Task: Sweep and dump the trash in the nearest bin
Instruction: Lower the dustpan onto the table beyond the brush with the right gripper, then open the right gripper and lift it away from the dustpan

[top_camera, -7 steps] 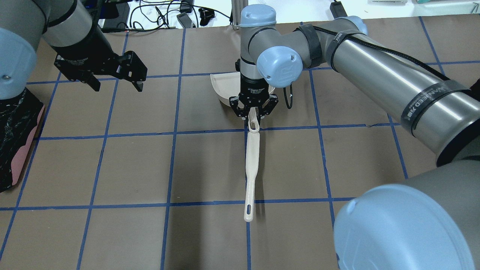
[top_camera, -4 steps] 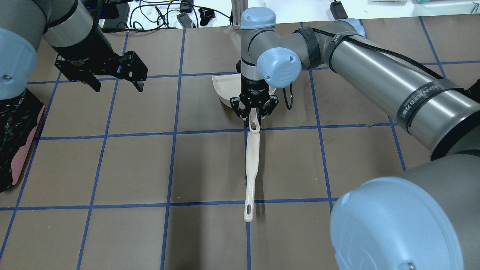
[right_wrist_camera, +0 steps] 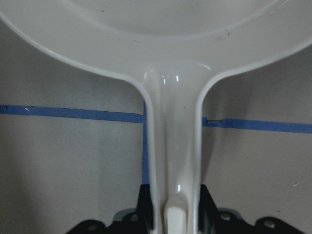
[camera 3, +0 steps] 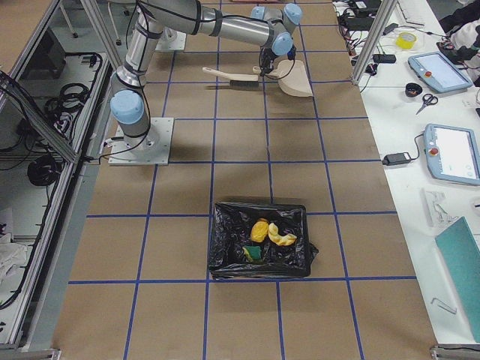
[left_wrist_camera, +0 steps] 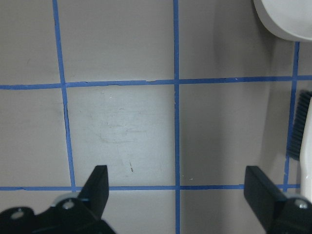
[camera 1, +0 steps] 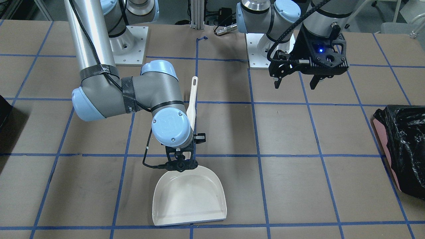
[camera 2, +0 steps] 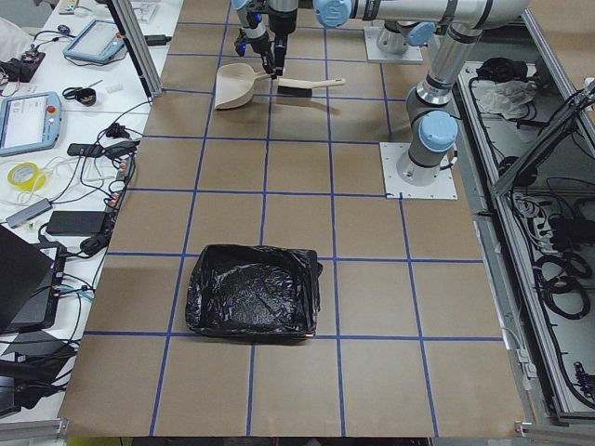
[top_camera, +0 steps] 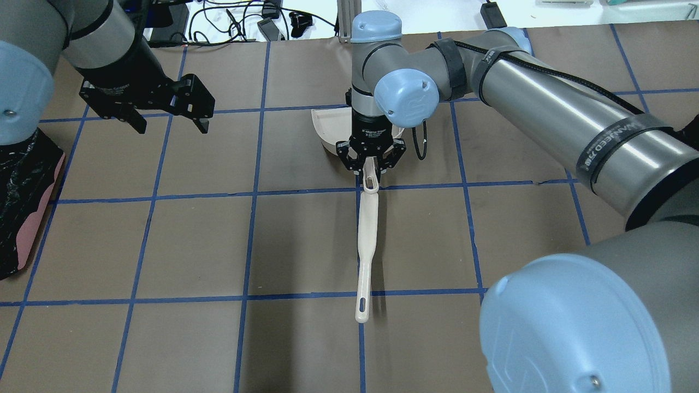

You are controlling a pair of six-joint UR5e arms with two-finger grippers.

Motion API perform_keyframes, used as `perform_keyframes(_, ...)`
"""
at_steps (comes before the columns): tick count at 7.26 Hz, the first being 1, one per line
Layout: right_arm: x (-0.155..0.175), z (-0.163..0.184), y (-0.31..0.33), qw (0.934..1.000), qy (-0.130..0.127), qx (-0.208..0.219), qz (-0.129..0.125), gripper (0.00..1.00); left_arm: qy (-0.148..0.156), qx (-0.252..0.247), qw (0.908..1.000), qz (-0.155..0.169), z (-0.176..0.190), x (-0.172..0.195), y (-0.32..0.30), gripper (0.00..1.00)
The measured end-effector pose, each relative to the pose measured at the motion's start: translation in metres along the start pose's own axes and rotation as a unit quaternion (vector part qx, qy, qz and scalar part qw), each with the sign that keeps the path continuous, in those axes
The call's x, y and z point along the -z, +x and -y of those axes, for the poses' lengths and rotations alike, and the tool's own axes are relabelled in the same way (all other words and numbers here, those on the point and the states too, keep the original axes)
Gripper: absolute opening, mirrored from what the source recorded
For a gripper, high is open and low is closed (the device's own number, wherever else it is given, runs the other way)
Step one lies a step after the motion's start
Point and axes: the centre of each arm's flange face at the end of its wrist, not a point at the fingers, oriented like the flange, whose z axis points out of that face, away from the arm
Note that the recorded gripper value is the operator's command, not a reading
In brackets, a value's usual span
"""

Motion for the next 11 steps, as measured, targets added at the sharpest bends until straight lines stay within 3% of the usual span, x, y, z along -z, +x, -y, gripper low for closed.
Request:
perform_keyframes(1,0.000,0.000,0.001,1.0000,0.000,-0.001,-0.001,0.23,0.000,0.000,1.0000,0.000,0.000,0.000,0.000,1.00)
perform_keyframes(2,-0.001,0.001,0.001,1.0000,0.000,-0.002,0.000,0.75,-0.001,0.000,1.0000,0.000,0.000,-0.001,0.000,1.00)
perform_keyframes(3,-0.002,0.002,0.000,1.0000,0.001,-0.004,0.001,1.00,-0.002,0.000,1.0000,0.000,0.000,-0.001,0.000,1.00)
perform_keyframes(6,-0.001,0.007,-0.001,0.9997,0.019,-0.016,0.008,1.00,-0.005,0.000,1.0000,0.000,-0.002,-0.006,0.000,1.00)
perform_keyframes(8,0.021,0.000,0.001,0.9989,0.037,-0.026,0.011,1.00,-0.006,0.000,1.0000,0.001,-0.003,-0.007,0.000,1.00)
perform_keyframes(11,0.110,-0.064,0.010,0.9955,0.089,-0.026,0.017,1.00,-0.007,0.000,1.0000,0.001,-0.003,-0.007,0.000,1.00)
